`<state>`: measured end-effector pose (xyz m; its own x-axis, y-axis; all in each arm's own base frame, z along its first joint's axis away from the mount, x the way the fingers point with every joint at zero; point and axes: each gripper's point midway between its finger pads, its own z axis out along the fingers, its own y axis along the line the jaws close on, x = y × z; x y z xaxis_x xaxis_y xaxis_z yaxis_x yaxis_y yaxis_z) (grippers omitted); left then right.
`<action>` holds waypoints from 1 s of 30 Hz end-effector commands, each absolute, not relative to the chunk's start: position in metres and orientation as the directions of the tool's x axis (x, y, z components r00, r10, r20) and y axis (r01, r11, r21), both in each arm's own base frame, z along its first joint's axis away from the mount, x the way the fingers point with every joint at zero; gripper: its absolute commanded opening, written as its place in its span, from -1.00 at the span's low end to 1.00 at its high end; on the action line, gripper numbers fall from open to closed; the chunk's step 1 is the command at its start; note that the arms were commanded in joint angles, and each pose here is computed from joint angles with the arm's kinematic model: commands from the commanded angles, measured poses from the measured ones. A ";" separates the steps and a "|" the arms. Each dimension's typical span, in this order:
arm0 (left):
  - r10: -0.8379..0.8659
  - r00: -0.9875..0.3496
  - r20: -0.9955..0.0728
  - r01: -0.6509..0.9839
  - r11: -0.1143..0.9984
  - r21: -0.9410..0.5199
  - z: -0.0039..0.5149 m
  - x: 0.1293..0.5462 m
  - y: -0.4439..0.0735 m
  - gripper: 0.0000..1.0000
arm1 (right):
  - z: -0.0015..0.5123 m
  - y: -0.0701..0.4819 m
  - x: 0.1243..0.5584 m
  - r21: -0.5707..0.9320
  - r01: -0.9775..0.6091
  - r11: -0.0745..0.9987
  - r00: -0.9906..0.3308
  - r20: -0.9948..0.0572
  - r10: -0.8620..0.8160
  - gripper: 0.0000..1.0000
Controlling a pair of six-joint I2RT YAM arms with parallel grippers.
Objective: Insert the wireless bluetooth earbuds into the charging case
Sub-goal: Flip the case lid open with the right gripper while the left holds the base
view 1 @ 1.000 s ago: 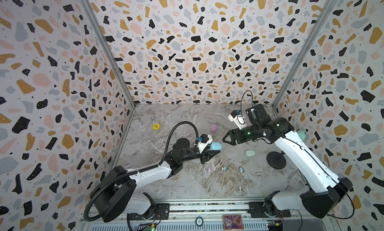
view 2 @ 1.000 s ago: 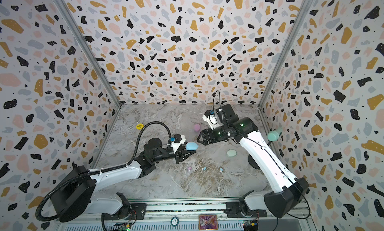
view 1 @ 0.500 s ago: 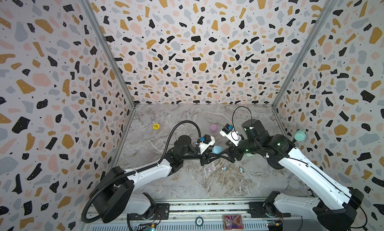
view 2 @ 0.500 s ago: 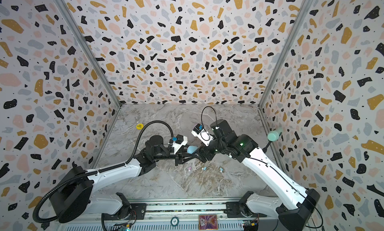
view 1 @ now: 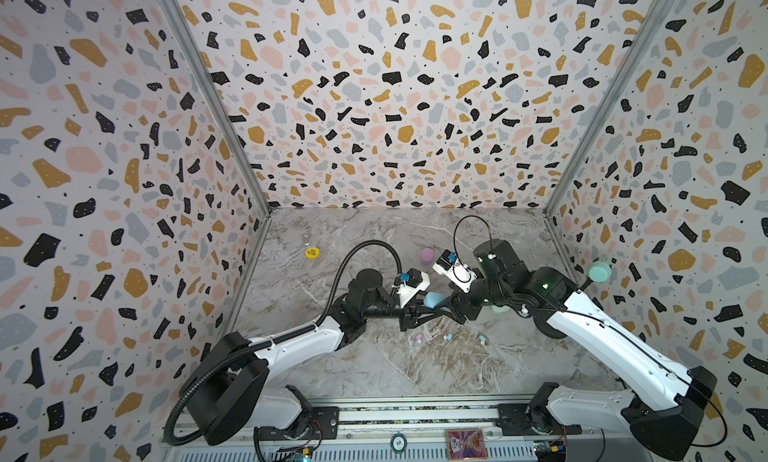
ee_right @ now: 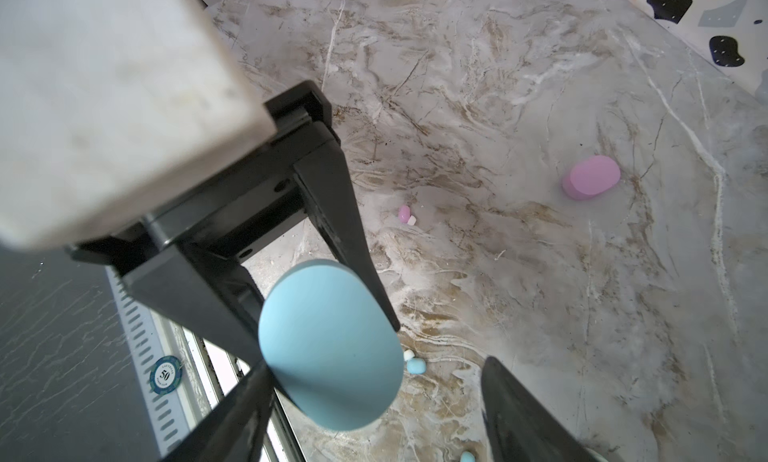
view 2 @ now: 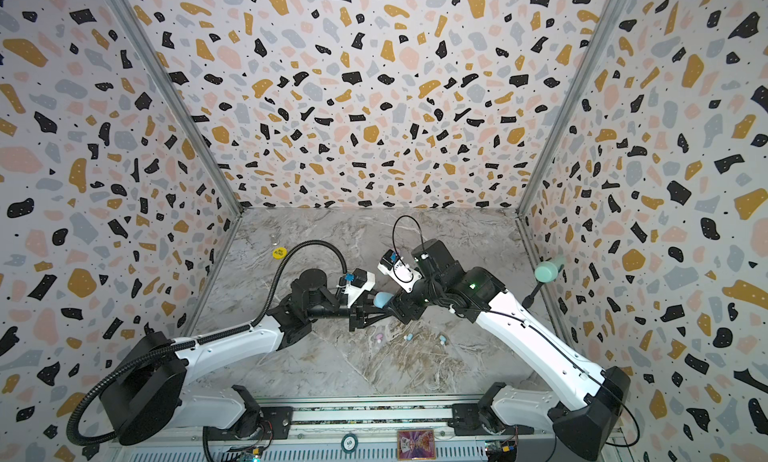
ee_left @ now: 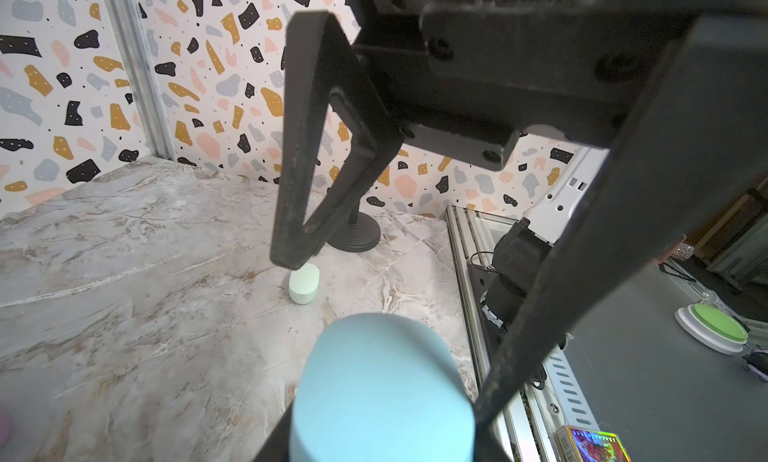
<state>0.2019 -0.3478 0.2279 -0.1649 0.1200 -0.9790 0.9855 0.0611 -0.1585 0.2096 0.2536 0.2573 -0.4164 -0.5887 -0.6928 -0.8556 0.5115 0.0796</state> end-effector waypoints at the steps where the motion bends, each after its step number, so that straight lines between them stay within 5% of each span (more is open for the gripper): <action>1: 0.059 -0.084 -0.995 0.996 0.020 -0.083 0.255 0.197 -0.348 -0.36 | 0.261 0.248 0.221 0.022 -0.834 0.552 -0.410 -0.694 -0.592 0.56; 30: 0.042 -0.108 -0.993 0.994 0.036 -0.107 0.255 0.196 -0.345 -0.41 | 0.297 0.232 0.255 0.036 -0.738 0.674 -0.465 -0.751 -0.468 0.61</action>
<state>0.2030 -0.3448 0.2301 -0.1736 0.1176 -0.9778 0.9837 0.0684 -0.1665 0.2537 0.2338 0.2777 -0.4662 -0.5037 -0.7273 -0.7504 0.6606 0.0235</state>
